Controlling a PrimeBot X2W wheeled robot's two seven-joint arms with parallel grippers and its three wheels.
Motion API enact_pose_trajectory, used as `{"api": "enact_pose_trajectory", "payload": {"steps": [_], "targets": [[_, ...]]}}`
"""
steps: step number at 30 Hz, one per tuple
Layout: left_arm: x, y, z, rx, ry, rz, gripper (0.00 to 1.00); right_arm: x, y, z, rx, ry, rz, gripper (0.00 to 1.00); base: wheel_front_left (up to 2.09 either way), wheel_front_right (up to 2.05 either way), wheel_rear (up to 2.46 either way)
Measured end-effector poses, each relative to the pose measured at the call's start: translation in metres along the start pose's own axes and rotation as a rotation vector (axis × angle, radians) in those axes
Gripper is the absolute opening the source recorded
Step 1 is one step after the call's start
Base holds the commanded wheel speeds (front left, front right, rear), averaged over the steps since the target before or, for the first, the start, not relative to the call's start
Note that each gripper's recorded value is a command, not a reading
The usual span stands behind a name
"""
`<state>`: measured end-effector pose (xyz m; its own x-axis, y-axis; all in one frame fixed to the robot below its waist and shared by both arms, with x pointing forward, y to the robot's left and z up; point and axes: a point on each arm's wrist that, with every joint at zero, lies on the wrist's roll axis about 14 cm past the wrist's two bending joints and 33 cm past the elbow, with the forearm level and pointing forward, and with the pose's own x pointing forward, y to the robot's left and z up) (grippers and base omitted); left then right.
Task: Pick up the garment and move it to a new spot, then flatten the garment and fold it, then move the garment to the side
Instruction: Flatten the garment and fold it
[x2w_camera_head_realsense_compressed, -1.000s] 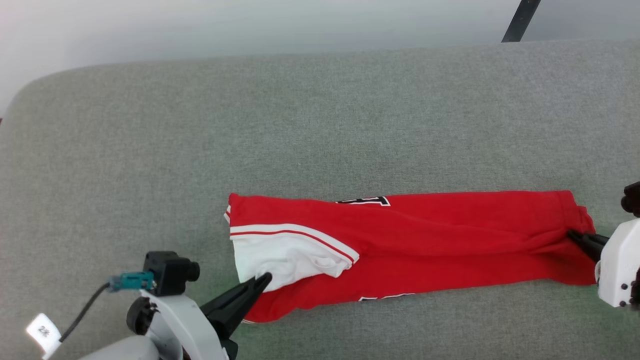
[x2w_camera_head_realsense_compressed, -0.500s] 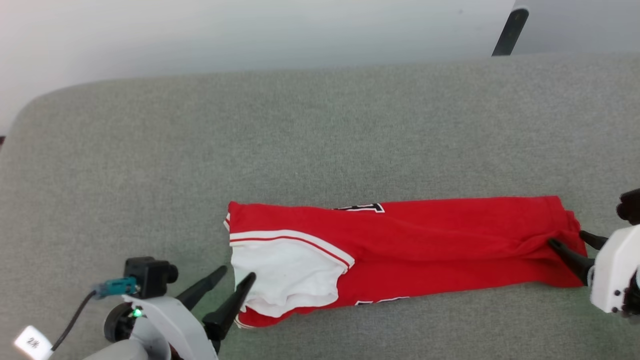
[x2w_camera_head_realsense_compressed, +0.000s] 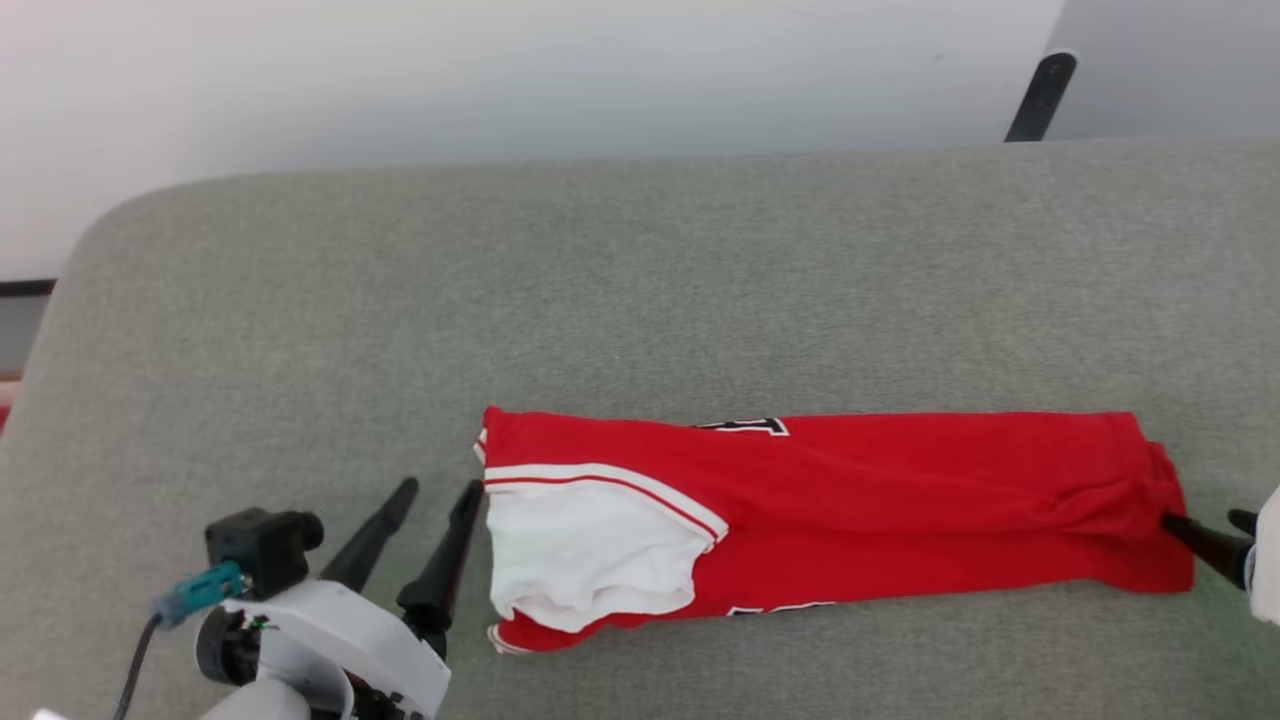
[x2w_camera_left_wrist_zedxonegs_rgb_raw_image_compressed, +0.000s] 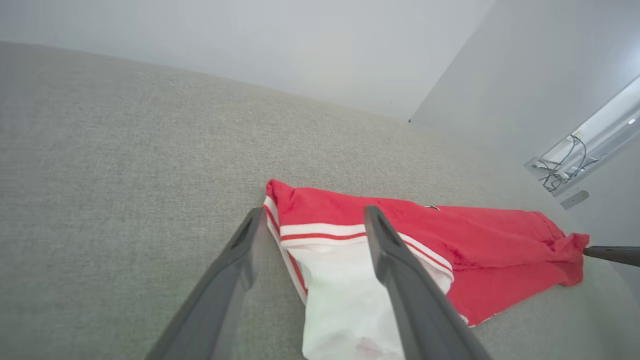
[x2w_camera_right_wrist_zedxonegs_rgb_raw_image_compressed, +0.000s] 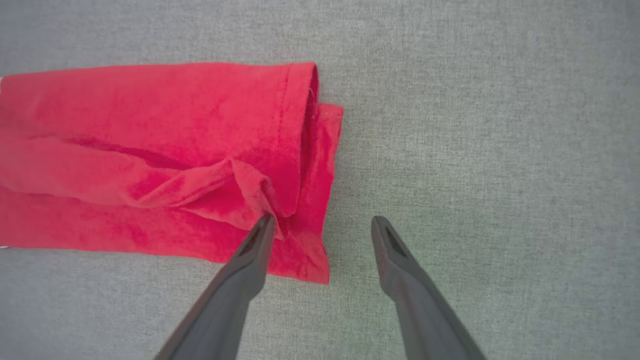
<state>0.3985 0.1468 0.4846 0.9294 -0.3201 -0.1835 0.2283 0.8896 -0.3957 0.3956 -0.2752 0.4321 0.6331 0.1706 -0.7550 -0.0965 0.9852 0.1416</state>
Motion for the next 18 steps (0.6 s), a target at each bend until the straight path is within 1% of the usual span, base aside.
{"api": "enact_pose_trajectory", "payload": {"steps": [3, 5, 7, 9, 11, 13, 15, 16, 18], "targets": [[-0.003, 0.010, 0.006, 0.001, -0.060, 0.047, 1.00, 0.006, -0.002, 0.004, 0.006, 0.031, -0.007, 1.00, 0.00, 0.00, 0.00], [-0.008, 0.018, 0.007, 0.048, -0.086, 0.079, 1.00, 0.012, -0.001, 0.006, 0.005, 0.056, -0.011, 1.00, 0.00, 0.00, 0.00], [-0.011, 0.026, 0.011, 0.069, -0.120, 0.116, 1.00, 0.018, 0.001, 0.006, 0.008, 0.087, -0.010, 1.00, 0.00, 0.00, 0.00], [-0.015, 0.030, 0.012, 0.132, -0.142, 0.139, 1.00, 0.024, 0.002, 0.004, 0.013, 0.117, -0.010, 1.00, 0.00, 0.00, 0.00], [-0.019, 0.036, 0.016, 0.160, -0.173, 0.175, 1.00, 0.029, 0.004, 0.003, 0.014, 0.146, -0.011, 1.00, 0.00, 0.00, 0.00], [-0.022, 0.039, 0.019, 0.213, -0.197, 0.196, 1.00, 0.035, 0.005, 0.002, 0.023, 0.166, -0.011, 1.00, 0.00, 0.00, 0.00], [-0.026, 0.041, 0.024, 0.225, -0.229, 0.219, 1.00, 0.040, 0.008, -0.001, 0.034, 0.193, -0.006, 1.00, 0.00, 0.00, 0.00], [-0.028, 0.042, 0.026, 0.253, -0.239, 0.230, 1.00, 0.043, 0.009, -0.002, 0.032, 0.207, -0.006, 1.00, 0.00, 0.00, 0.00], [-0.032, 0.045, 0.034, 0.272, -0.273, 0.250, 1.00, 0.047, 0.011, -0.002, 0.025, 0.222, -0.009, 1.00, 0.00, 0.00, 0.00]]}}
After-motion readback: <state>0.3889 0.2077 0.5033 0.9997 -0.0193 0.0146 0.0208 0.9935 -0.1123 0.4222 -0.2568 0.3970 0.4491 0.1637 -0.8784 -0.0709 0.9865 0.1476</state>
